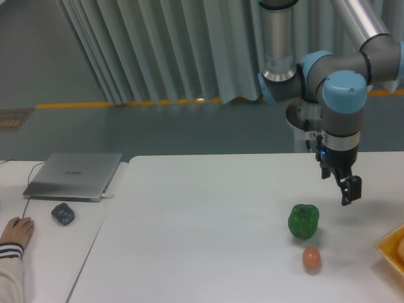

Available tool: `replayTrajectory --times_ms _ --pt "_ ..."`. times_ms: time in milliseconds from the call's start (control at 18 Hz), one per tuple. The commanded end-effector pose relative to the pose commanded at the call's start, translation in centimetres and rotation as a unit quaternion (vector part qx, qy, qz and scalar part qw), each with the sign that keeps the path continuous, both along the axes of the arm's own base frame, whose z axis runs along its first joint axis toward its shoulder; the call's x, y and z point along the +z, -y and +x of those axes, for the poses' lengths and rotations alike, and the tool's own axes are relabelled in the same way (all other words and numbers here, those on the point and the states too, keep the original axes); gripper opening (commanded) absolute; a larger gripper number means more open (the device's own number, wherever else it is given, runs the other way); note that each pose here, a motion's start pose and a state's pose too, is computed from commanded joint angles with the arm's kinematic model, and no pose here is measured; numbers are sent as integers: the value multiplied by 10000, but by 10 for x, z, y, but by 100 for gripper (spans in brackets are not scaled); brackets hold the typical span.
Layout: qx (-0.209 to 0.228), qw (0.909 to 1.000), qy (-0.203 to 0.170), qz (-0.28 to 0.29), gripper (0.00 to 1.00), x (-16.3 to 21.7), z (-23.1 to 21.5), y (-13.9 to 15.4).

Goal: Place the red pepper on the table
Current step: 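Raise the open gripper and move it toward the yellow basket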

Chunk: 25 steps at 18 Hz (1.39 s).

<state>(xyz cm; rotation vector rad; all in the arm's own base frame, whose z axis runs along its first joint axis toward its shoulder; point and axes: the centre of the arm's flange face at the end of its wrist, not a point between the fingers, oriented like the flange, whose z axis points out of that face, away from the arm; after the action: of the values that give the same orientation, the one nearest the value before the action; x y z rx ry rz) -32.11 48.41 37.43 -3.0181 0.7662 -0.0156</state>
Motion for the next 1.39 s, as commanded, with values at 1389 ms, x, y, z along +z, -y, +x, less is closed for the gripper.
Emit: replayTrajectory --times_ms 1389 --pt "1188 9852 -1004 717 100 19 -144 24"
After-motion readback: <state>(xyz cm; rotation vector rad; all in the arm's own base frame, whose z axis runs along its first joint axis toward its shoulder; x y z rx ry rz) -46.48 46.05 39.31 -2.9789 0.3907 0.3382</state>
